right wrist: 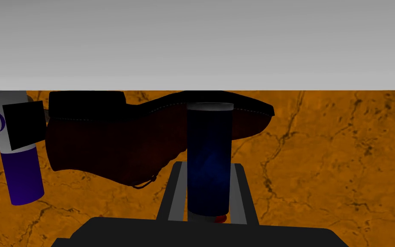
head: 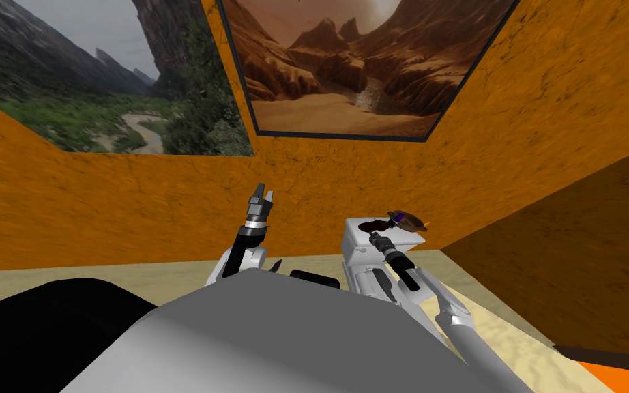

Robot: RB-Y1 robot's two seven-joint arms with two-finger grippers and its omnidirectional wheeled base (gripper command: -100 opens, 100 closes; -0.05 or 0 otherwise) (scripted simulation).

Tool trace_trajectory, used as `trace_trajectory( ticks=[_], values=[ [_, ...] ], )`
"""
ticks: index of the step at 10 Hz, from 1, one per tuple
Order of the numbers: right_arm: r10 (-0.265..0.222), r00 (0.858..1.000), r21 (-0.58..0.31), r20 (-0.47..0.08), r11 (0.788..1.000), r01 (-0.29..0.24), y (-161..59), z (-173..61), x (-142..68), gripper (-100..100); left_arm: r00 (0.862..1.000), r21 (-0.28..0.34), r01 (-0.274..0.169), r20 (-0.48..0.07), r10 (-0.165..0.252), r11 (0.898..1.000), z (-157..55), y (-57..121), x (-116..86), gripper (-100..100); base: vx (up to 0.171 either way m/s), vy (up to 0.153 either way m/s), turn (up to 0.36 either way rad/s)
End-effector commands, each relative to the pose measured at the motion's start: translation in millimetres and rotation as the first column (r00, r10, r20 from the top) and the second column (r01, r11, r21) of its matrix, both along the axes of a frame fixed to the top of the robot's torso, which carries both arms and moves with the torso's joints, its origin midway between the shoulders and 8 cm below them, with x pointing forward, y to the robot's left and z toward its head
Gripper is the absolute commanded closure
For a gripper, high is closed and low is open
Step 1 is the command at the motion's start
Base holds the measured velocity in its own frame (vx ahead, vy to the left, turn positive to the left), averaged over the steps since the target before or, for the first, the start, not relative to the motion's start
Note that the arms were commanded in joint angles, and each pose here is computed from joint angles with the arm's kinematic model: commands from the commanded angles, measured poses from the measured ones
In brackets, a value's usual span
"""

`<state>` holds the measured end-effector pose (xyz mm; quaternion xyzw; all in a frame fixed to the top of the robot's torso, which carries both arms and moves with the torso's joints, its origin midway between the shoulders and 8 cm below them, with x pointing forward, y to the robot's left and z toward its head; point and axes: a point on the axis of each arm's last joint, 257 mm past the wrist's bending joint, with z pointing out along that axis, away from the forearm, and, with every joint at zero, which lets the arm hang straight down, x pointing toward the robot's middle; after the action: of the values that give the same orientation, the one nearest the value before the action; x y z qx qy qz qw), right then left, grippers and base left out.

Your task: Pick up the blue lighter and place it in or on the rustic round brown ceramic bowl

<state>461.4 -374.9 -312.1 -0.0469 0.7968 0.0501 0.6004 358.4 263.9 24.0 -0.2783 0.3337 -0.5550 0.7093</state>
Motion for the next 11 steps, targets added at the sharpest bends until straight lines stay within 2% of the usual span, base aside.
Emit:
trace_trajectory(
  ticks=[1, 3, 4, 5, 6, 7, 11],
  values=[
    [0.041, 0.999, 0.003, 0.003, 0.999, -0.041, 4, 1, -4, 100, 1.0, 0.0, 0.0, 0.0, 0.0, 1.0, 0, 0.0, 0, 0, 0.059, 0.071, -0.172],
    [0.072, 0.997, 0.004, 0.003, 0.997, -0.072, 6, 1, -7, 100, 1.0, 0.0, 0.0, 0.0, 0.0, 1.0, 0, 0.1, 0, 0, 0.081, 0.076, -0.208],
    [0.101, 0.995, 0.006, 0.003, 0.995, -0.101, 8, 2, -11, 100, 1.0, 0.0, 0.0, 0.0, 0.0, 1.0, 0, 0.0, 0, 0, 0.069, 0.081, -0.218],
    [0.082, 0.997, 0.004, 0.001, 0.997, -0.082, 6, 1, -9, 100, 1.0, 0.0, 0.0, 0.0, 0.0, 1.0, 0, 0.0, 0, 0, 0.032, 0.045, -0.067],
    [0.088, 0.996, 0.005, 0.002, 0.996, -0.088, 7, 1, -9, 0, 1.0, 0.0, 0.0, 0.0, 0.0, 1.0, 0, 0.0, 0, 0, 0.004, 0.008, 0.011],
    [0.09, 0.996, 0.001, -0.009, 0.996, -0.09, 3, 3, -9, 100, 1.0, 0.0, 0.0, 0.0, 0.0, 1.0, 0, 0.0, 0, 0, 0.036, 0.025, 0.022],
    [0.093, 0.995, -0.012, -0.037, 0.996, -0.093, -11, 10, -7, 100, 1.0, 0.0, 0.0, 0.0, 0.0, 1.0, 0, 0.0, 0, 0, 0.066, 0.018, 0.036]
  ],
)
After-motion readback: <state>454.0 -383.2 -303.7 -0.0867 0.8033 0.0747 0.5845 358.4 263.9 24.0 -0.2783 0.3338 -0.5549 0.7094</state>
